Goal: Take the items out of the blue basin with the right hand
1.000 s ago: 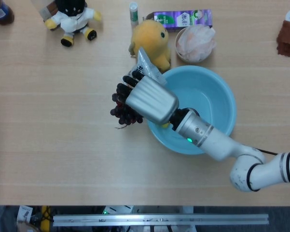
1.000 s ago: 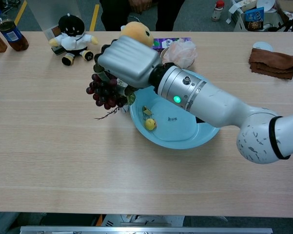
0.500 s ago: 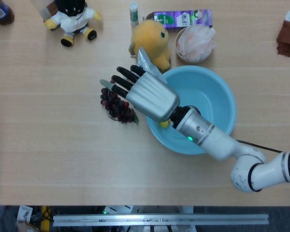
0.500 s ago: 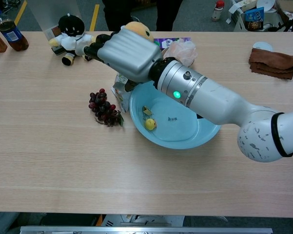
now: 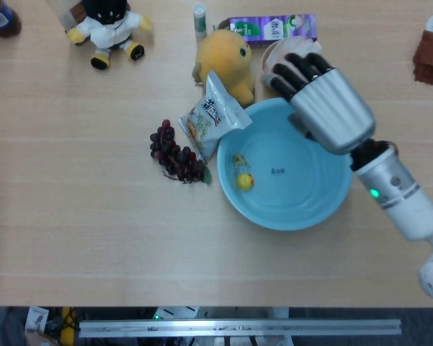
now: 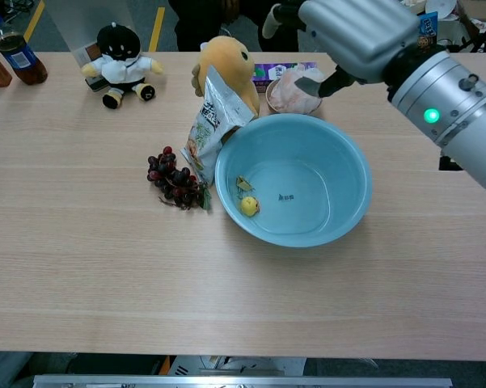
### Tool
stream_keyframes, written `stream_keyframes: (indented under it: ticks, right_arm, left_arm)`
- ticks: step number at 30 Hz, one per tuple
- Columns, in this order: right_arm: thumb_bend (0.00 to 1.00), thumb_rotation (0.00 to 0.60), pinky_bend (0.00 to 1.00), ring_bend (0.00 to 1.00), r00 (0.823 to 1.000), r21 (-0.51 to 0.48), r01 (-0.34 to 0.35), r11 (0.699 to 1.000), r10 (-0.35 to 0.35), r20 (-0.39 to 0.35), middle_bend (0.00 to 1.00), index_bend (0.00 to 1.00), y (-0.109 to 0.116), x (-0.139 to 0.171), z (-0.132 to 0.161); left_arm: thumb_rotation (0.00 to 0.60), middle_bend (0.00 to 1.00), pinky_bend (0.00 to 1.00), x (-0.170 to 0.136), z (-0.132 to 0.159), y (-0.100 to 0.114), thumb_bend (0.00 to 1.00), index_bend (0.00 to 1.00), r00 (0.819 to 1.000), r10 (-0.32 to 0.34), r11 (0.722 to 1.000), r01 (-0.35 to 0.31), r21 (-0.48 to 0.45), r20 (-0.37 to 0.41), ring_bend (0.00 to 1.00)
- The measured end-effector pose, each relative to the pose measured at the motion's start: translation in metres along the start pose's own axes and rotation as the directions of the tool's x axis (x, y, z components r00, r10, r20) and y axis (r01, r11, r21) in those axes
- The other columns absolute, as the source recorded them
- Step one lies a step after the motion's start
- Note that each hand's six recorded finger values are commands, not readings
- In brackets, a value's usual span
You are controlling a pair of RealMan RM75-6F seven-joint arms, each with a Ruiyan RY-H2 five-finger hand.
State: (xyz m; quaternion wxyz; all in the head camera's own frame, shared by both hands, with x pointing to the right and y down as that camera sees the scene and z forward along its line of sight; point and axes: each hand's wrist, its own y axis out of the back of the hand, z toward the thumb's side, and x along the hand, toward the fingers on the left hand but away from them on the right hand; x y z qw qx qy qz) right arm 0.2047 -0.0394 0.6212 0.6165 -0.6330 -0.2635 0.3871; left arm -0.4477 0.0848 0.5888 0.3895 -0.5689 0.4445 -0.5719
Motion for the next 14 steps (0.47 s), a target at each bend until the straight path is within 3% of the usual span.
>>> stream_keyframes:
  ticks: [7,14]
  right_arm:
    - [0.24,0.6,0.3,0.22,0.98,0.049,-0.065,0.997,0.055,0.192,0.33,0.34,0.005,0.062,-0.064]
    - [0.24,0.6,0.3,0.22,0.926,0.082,-0.158,0.984,0.119,0.357,0.33,0.36,0.003,0.132,-0.114]
  left_arm:
    - [0.6,0.23,0.16,0.004,0.006,-0.001,0.36,0.36,1.0,0.014,1.0,-0.015,0.016,0.023,0.26]
    - [0.6,0.23,0.16,0.004,0.006,0.0,0.36,0.36,0.999,0.038,0.999,-0.039,0.025,0.018,0.25]
